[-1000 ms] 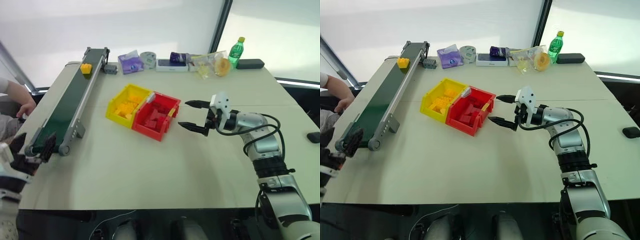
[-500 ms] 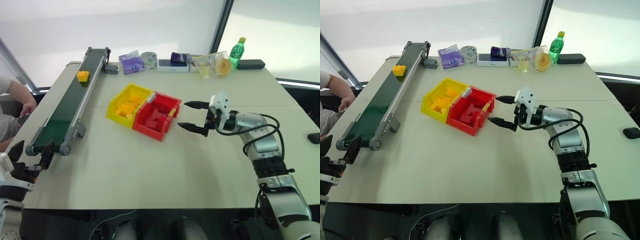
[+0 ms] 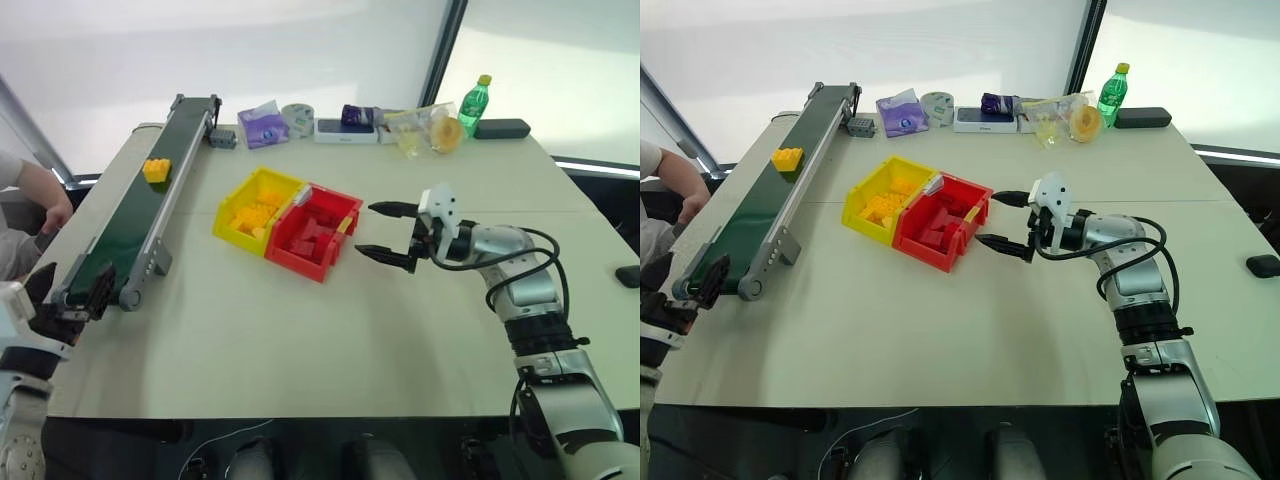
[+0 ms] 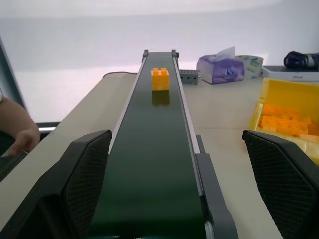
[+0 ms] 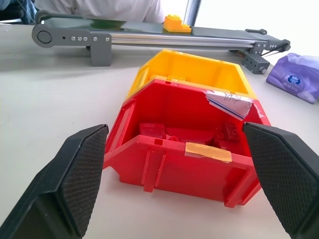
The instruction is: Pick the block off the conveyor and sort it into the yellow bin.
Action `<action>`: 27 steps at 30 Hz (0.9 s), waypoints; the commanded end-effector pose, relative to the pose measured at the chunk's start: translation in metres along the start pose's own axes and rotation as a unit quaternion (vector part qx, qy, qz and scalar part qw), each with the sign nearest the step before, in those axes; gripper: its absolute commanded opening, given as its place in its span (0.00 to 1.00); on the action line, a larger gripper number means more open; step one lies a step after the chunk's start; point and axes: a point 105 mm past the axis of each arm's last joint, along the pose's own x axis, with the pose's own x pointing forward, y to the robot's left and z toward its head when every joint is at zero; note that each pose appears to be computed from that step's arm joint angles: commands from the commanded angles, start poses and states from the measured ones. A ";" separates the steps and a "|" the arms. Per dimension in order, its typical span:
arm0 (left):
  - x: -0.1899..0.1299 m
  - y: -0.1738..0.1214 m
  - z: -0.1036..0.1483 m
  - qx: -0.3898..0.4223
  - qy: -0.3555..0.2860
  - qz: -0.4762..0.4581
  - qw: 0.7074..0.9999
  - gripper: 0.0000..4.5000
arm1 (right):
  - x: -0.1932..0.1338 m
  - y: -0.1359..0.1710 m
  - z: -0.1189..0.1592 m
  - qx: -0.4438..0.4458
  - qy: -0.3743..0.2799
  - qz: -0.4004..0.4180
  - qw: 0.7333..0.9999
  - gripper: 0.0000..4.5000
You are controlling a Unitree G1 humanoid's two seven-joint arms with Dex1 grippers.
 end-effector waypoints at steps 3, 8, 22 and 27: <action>0.003 0.004 0.007 0.010 -0.003 0.002 1.000 0.99 | 0.002 -0.001 0.017 -0.024 -0.021 0.001 0.999 1.00; 0.031 0.008 0.004 0.028 0.072 0.003 0.997 0.99 | 0.002 -0.002 0.016 -0.023 -0.021 0.001 1.000 1.00; 0.112 0.013 0.010 0.039 0.142 -0.017 0.989 0.99 | 0.005 0.001 0.019 -0.022 -0.023 -0.001 0.999 1.00; 0.123 0.015 0.002 0.025 0.151 -0.013 0.988 0.99 | 0.001 0.002 0.019 -0.022 -0.019 -0.007 1.000 1.00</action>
